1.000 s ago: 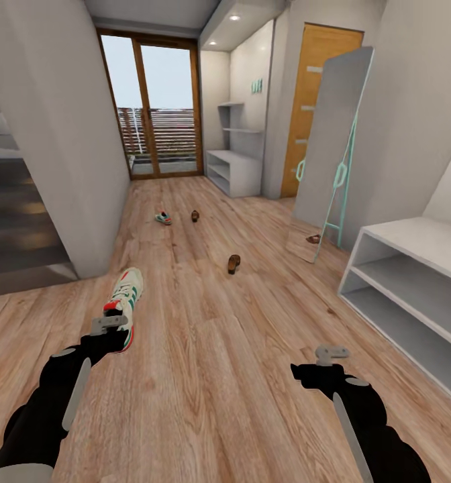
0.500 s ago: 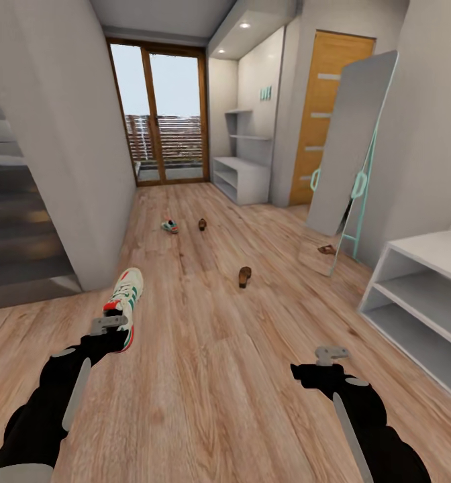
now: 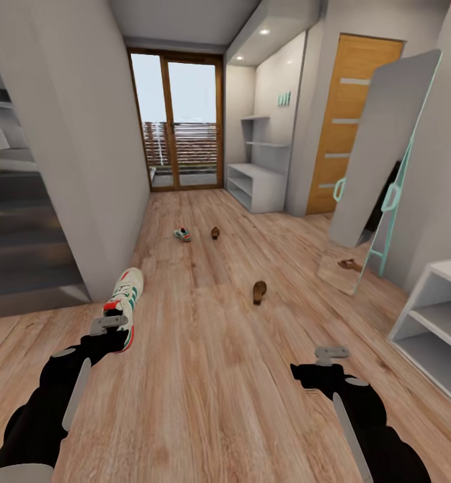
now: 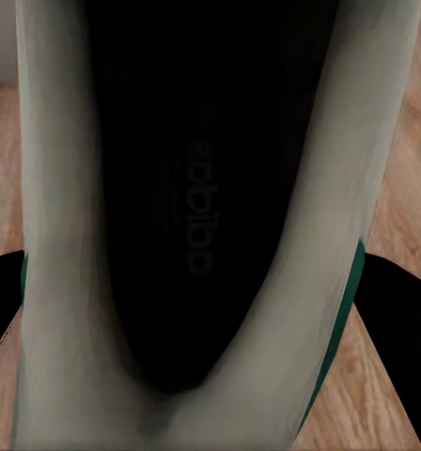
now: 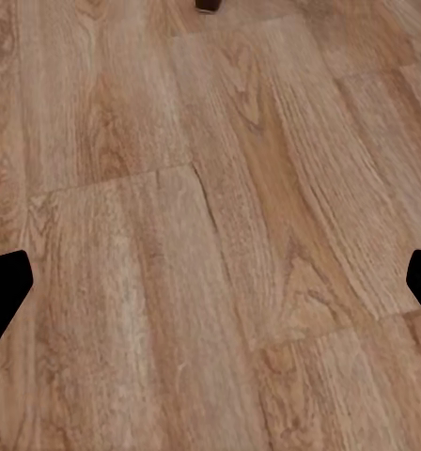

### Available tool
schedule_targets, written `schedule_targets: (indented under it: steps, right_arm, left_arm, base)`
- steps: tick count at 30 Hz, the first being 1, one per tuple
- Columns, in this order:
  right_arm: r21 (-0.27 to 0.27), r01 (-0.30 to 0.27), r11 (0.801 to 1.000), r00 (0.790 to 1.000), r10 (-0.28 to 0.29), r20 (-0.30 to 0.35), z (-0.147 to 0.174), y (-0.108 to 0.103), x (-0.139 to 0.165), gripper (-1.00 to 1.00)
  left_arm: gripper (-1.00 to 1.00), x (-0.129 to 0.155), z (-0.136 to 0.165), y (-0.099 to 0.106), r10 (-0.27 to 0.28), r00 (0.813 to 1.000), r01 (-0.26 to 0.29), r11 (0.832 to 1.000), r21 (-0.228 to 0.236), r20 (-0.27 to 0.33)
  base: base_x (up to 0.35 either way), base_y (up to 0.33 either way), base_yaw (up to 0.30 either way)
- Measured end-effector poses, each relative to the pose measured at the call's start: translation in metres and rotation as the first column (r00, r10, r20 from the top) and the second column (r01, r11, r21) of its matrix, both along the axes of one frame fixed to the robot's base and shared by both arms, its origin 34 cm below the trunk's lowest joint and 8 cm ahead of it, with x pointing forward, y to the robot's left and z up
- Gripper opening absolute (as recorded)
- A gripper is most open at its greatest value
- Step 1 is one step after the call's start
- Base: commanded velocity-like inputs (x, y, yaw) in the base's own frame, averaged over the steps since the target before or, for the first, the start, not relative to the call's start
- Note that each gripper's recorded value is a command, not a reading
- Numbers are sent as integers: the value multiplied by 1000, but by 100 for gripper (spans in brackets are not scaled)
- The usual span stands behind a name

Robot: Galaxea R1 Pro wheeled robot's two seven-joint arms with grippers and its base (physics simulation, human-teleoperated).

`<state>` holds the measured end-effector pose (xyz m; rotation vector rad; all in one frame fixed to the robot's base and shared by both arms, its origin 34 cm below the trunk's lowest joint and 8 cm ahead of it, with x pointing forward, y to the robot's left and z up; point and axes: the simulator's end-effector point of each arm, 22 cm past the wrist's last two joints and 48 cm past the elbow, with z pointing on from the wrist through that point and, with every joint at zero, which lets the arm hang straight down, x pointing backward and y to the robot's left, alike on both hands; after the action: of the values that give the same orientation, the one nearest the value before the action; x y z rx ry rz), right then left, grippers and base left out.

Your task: Pick up the two gym shoes and the two sandals from the corridor floor and place them onto the hallstand (shoe rack) in the corridor, making sure they are on the rack and not on the floor. Arrange them so the two gym shoes are next to each other and the two sandals are next to each other.

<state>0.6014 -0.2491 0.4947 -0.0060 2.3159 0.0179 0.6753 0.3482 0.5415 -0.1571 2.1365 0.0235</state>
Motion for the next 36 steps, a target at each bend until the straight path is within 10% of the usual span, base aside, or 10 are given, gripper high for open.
schedule_targets:
  steps: [36]
  right_arm:
    - [-1, 0, 1000, 998, 0, 57, 29, 0, 2, 100]
  left_arm:
    - [-100, -1, 32, -5, -4, 998, 5, 1000, -8, 55]
  base:
    - [345, 0, 102]
